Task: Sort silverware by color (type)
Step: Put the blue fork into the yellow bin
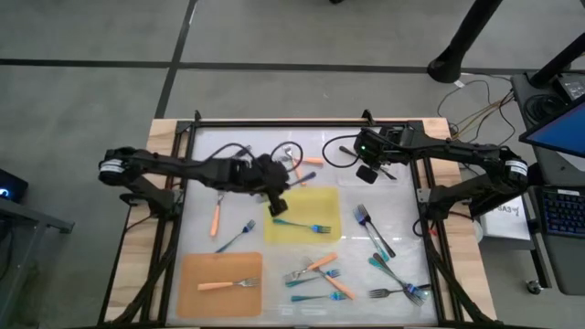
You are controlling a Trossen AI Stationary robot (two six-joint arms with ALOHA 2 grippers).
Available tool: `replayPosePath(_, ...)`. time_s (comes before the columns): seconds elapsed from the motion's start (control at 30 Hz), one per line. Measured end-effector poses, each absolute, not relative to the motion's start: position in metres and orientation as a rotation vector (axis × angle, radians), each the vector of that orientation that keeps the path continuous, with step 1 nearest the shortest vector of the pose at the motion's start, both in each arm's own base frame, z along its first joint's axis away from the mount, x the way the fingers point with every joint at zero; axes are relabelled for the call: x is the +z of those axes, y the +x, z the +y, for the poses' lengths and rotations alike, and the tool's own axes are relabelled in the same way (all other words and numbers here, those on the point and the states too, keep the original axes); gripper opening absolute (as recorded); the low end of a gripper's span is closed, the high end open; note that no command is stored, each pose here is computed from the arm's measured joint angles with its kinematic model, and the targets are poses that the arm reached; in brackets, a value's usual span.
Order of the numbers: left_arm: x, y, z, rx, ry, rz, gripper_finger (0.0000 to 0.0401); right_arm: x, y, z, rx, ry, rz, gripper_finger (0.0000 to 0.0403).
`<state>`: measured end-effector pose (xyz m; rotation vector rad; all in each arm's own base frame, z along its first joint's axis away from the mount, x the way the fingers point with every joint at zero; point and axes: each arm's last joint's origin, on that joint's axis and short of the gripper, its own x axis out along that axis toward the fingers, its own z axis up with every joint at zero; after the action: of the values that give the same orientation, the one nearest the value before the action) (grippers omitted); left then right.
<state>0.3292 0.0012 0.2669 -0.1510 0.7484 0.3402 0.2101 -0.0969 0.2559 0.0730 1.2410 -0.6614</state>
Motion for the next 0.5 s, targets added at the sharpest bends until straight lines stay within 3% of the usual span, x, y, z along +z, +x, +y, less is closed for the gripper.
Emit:
replayPosePath(0.1, 0.259, 0.339, -0.004, 0.399, -0.184, 0.696, 0.0001, 0.256, 0.210, -0.097, -0.656, 0.065, 1.244, 0.0077)
replayPosePath(0.5, 0.195, 0.372, -0.011, 0.269, -0.207, 0.925, 0.0013, 0.256, 0.210, -0.097, -0.658, 0.069, 1.242, 0.0083)
